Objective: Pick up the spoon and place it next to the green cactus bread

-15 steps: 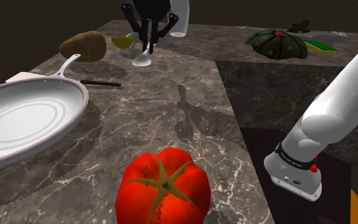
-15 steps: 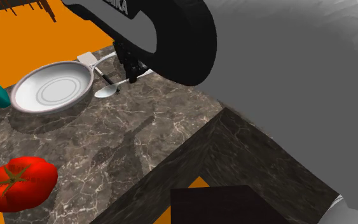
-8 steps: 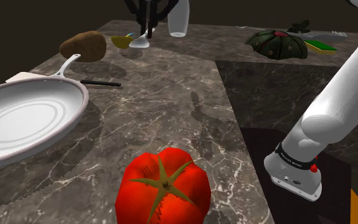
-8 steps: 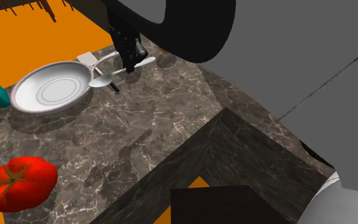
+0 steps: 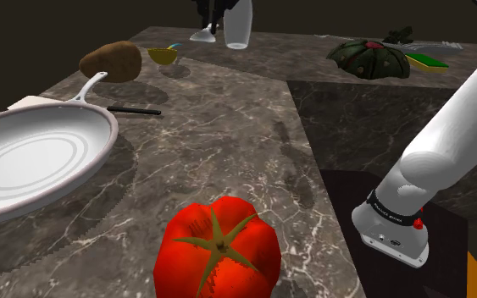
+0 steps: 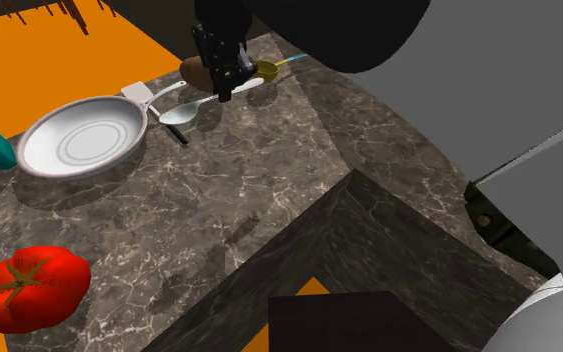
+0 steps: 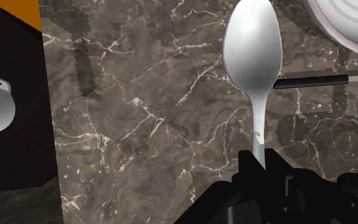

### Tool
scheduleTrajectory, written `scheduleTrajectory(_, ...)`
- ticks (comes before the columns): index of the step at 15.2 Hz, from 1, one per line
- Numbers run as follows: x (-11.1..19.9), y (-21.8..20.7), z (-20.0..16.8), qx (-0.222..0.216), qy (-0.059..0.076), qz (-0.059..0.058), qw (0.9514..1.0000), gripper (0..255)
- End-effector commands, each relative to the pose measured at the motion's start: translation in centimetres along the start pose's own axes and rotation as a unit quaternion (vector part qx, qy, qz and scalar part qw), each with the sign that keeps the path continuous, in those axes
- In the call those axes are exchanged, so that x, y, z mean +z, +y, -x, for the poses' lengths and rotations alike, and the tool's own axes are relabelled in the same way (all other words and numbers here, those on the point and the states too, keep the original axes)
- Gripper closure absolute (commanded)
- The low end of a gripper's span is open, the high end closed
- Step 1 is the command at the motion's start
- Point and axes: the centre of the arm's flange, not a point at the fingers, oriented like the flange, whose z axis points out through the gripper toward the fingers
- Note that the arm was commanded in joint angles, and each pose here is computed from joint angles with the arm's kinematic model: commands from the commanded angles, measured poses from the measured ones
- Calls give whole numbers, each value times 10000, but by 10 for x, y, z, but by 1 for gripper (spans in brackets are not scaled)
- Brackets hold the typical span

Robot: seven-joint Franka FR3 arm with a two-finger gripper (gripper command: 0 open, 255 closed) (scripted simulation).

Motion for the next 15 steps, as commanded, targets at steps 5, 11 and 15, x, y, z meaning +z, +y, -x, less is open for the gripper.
scheduleTrajectory(5,-18,48,-60,-7,-4,-2,10000,255)
scheduleTrajectory(11,-34,95,-122,-7,-4,-2,10000,255)
scheduleTrajectory(15,-45,126,-163,-7,-4,-2,10000,255)
